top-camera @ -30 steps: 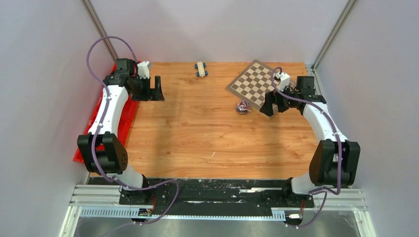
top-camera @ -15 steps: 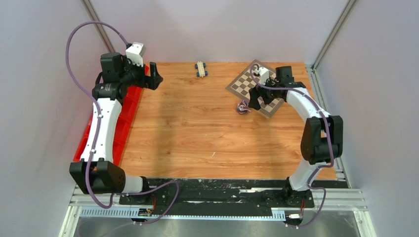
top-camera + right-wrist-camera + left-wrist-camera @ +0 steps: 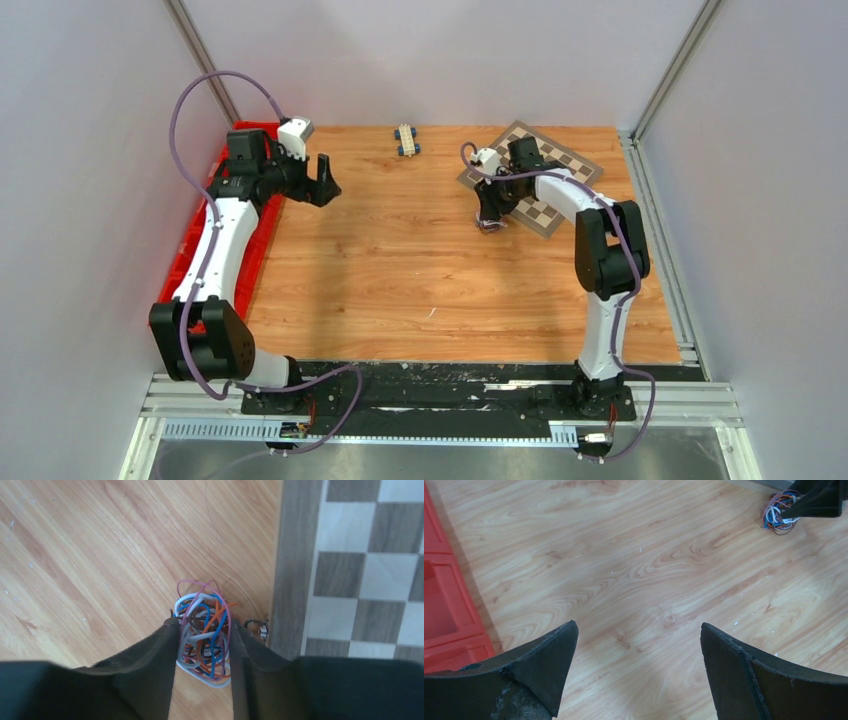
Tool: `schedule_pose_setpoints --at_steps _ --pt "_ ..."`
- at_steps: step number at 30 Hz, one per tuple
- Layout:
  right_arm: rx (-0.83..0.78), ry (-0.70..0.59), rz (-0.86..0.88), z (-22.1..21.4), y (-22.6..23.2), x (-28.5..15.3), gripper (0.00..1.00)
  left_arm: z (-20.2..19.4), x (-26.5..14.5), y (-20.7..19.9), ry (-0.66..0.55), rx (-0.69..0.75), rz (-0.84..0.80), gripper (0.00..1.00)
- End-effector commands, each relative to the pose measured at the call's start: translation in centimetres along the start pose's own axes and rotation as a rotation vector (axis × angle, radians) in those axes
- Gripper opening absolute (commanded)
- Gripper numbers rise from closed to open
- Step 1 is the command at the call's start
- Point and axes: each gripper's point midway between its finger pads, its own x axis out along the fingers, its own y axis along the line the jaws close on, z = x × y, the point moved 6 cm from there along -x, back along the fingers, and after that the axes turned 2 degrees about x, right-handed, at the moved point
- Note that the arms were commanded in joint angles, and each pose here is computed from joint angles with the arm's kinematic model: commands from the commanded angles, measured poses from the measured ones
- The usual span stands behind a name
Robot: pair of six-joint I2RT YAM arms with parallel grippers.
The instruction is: Untangle the cables
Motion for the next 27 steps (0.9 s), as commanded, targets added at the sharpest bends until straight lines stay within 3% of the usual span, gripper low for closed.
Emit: schedule_pose_setpoints --at_steps 1,3,4,8,13,20,24,27 --pt "-0.038 -0.049 0.055 1.8 0.5 0.7 0.26 -0.1 0.4 -0.5 -0.011 0.049 -0.069 0.98" --pt "-0.051 -0.093 0.130 2.8 1.6 -0.2 0.06 -0.3 0.6 -1.2 -0.003 0.054 -0.141 0.90" --pt "-0.058 -0.126 0.173 3.5 2.3 -0.9 0.00 -0.8 0.8 -1.4 0.015 0.058 -0.172 0.85" --pt "-0.079 -0.306 0.330 8.1 5.5 -5.4 0.00 -1.2 0.8 -4.0 0.000 0.148 -0.350 0.82" --pt "-0.085 -0.398 0.458 11.5 8.9 -8.5 0.00 -1.5 2.5 -9.2 -0.067 0.326 -0.514 0.99" --pt "-0.090 -0.456 0.574 13.8 12.8 -10.8 0.00 1.1 6.3 -14.3 -0.157 0.291 -0.614 1.00" --pt "-0.085 -0.476 0.581 14.8 13.8 -11.5 0.00 2.8 7.8 -16.5 -0.174 0.198 -0.668 0.92" --pt "-0.059 -0.480 0.598 15.2 14.1 -11.8 0.00 2.7 8.8 -16.8 -0.135 0.089 -0.684 0.75"
